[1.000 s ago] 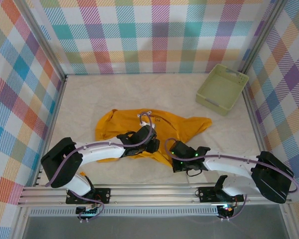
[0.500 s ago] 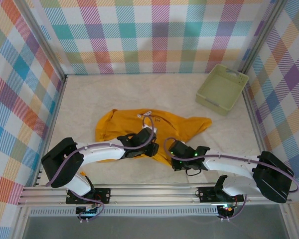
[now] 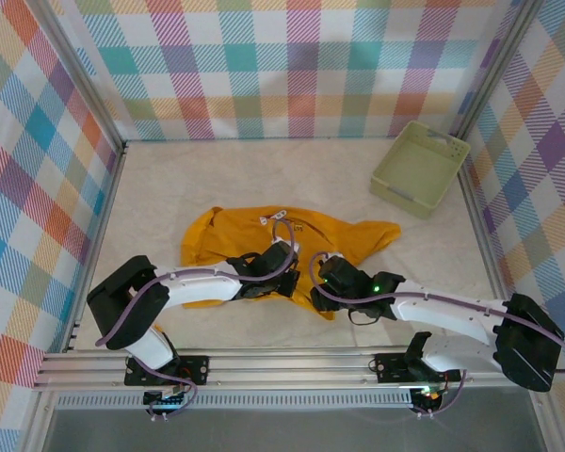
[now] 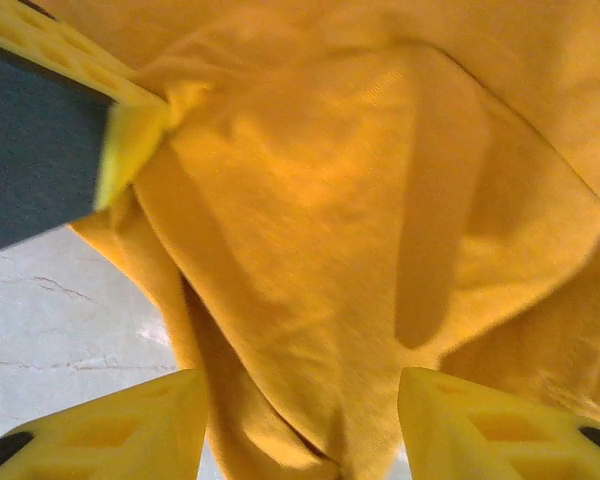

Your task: Fold the inside-out t-shirt

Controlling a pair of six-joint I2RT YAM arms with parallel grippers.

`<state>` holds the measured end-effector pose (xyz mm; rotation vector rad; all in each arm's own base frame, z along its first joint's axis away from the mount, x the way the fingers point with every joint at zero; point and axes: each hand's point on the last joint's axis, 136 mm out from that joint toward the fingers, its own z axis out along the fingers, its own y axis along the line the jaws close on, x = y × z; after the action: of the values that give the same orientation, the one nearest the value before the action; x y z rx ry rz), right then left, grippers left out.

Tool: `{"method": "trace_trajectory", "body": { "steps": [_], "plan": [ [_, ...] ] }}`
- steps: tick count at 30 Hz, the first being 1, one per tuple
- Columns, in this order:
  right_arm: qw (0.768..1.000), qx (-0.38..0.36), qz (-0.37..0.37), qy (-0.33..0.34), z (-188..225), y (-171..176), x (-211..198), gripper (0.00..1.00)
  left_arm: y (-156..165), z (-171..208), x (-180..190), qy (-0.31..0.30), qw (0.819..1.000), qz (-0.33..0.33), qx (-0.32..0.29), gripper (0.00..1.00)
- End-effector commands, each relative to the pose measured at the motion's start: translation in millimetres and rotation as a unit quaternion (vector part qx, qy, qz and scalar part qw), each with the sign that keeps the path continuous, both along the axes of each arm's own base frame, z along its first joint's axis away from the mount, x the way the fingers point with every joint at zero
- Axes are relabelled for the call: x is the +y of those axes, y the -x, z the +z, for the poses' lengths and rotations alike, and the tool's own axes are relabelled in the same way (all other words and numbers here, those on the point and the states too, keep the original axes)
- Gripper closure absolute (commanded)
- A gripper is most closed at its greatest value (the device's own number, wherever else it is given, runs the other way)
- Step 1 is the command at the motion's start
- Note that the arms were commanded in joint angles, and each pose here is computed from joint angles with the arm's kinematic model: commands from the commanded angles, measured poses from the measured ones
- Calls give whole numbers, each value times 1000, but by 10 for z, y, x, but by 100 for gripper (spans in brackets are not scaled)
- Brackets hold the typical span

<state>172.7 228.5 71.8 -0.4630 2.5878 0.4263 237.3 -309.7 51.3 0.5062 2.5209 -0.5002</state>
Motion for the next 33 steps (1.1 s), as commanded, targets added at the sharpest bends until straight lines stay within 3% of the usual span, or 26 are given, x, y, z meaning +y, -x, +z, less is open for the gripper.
{"method": "trace_trajectory", "body": {
  "steps": [1,14,16,22,28,33],
  "plan": [
    [998,-46,24,-23,160,-186,218,45,-92,301,-241,85,996,6,-3,100],
    [998,-57,24,-31,128,-435,276,47,-52,599,-242,150,989,2,-7,98],
    [998,-57,23,-31,126,-469,288,51,-45,618,-242,154,988,1,-8,97],
    [997,-61,20,-44,223,-519,290,78,-80,613,-115,140,990,16,-19,92],
    [996,-60,16,-62,348,-527,258,98,-67,580,74,106,993,29,-41,67],
    [992,-59,26,-111,616,-495,343,100,66,538,124,54,996,19,-72,47]
  ]
}}
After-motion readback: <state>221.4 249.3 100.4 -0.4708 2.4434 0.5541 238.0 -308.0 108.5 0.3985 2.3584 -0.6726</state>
